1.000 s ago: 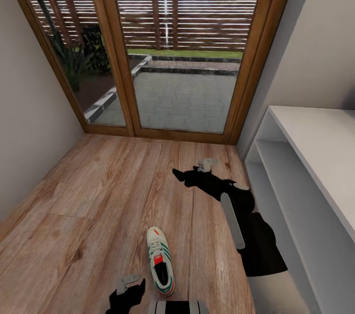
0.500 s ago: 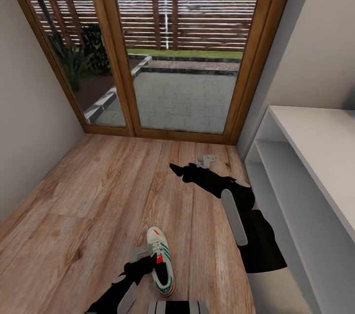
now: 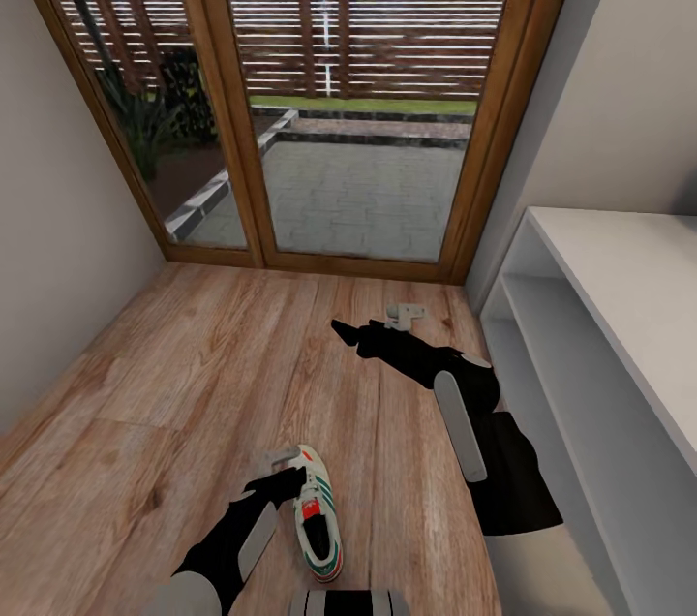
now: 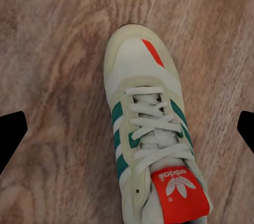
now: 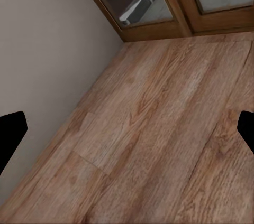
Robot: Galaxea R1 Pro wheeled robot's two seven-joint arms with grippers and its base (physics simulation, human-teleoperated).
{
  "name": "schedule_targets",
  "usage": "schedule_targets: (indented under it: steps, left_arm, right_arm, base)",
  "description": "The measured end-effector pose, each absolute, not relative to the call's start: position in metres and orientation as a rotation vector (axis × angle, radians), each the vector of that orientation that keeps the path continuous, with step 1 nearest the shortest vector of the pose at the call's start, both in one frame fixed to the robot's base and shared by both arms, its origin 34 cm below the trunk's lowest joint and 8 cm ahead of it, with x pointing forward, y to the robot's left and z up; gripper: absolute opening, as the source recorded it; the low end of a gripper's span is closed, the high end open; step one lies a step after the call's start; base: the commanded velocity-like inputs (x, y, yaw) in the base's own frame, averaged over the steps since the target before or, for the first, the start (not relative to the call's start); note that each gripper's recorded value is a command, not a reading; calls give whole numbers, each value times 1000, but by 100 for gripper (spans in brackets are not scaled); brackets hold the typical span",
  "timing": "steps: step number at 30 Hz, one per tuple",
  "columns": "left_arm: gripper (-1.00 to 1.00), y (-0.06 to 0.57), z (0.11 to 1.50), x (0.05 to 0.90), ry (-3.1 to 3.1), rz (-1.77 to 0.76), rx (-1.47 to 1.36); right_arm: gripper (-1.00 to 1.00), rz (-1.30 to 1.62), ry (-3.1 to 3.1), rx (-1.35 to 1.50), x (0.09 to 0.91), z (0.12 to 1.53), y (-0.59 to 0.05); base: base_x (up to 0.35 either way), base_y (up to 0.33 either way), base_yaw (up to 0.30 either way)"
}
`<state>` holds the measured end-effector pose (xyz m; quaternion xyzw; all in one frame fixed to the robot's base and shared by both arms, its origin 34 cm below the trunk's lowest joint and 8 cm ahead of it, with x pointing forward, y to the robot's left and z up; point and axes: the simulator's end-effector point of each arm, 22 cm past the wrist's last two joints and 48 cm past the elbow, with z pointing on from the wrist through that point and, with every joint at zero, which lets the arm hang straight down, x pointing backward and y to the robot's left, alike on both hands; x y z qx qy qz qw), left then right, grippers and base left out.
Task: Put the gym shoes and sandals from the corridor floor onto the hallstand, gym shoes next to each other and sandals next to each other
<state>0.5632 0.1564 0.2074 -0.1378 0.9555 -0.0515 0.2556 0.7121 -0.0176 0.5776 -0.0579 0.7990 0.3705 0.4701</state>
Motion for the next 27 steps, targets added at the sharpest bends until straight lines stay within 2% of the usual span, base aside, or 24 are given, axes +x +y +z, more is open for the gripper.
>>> schedule_targets:
  steps: [21,27]
  left_arm:
    - [100,156,207,562,2598,-145,-361]
    - [100,154,207,562,2598,-146,-357]
  right_arm:
    - [100,913,1951,-136,713,580,-19]
    - [100,1010,1922,-93,710,591,-12]
  base:
    - [0,0,0]
    - [0,0,0]
